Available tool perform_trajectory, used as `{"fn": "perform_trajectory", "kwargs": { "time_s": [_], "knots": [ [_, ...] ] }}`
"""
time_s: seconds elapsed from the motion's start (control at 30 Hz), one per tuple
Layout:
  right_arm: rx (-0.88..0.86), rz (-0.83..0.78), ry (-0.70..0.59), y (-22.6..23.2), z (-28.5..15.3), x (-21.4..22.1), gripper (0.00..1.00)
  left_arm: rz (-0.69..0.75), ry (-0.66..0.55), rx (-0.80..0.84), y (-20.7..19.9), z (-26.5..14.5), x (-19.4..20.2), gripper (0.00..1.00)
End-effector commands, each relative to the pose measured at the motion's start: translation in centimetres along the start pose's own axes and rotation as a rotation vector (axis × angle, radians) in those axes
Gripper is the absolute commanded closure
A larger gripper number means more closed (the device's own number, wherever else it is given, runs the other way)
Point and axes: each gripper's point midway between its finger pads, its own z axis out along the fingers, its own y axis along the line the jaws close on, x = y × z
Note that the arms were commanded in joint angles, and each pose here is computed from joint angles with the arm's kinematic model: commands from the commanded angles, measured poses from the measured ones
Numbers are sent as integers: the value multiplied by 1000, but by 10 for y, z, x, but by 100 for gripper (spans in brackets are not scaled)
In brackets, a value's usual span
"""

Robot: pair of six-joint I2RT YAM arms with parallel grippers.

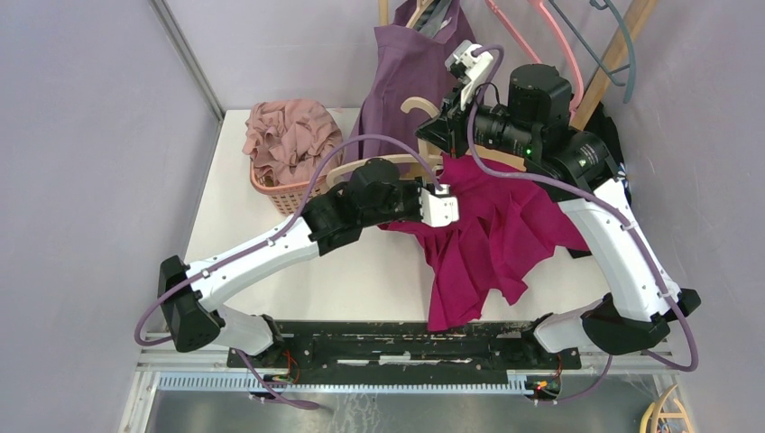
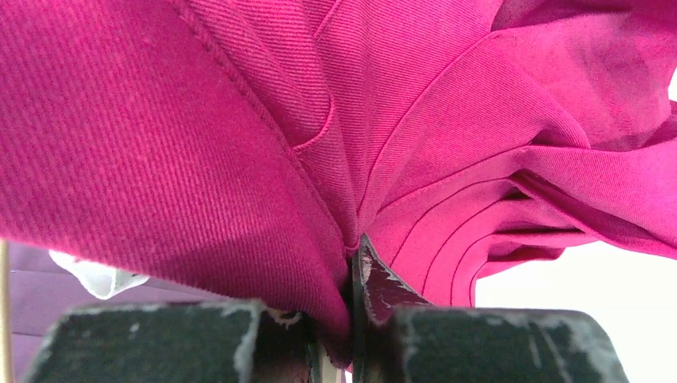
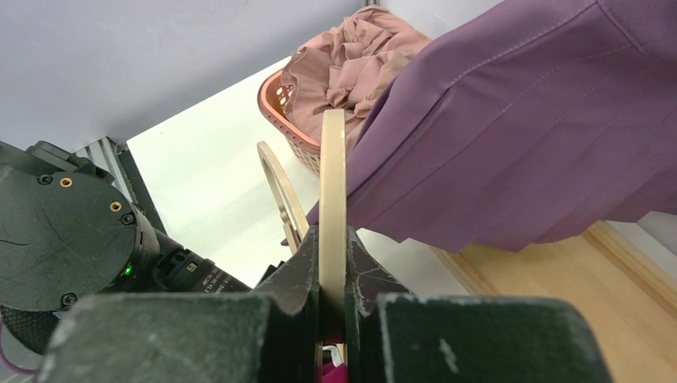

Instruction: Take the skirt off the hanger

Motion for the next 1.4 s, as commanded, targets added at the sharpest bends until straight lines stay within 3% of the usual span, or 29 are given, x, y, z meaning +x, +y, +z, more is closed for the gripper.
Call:
{"fn": "perform_trajectory", "kwargs": {
  "time_s": [0.0, 0.07, 0.17, 0.4, 0.47, 0.53, 0.57, 0.6, 0.63, 1.2, 1.37],
  "knots": [
    [105, -84, -229, -16, -17, -70, 99, 2, -148, -142, 40, -5, -45, 97],
    [104, -83, -224, -16, -17, -68, 99, -12, -156, -172, 46, -6, -47, 95],
    [102, -84, -217, -16, -16, -65, 99, -14, -177, -205, 53, -9, -53, 73],
    [97, -88, -216, -15, -17, -65, 99, -6, -202, -257, 65, -11, -59, 46],
    [95, -88, -217, -14, -18, -66, 99, -6, -212, -269, 67, -11, -61, 48],
    [96, -88, -217, -14, -18, -66, 99, -6, -220, -278, 68, -10, -62, 56],
    [96, -89, -216, -14, -18, -65, 99, -6, -219, -278, 68, -9, -62, 67],
    [98, -88, -217, -14, -19, -65, 99, -6, -220, -277, 68, -9, -62, 88],
    [98, -88, -215, -15, -18, -65, 99, -13, -221, -276, 68, -8, -62, 96],
    [188, -97, -178, -39, 0, -51, 99, -195, -366, -32, 24, -55, -96, 97],
    [166, -89, -223, -37, 7, -69, 99, -258, -387, 2, 15, -42, -96, 97]
  ]
}}
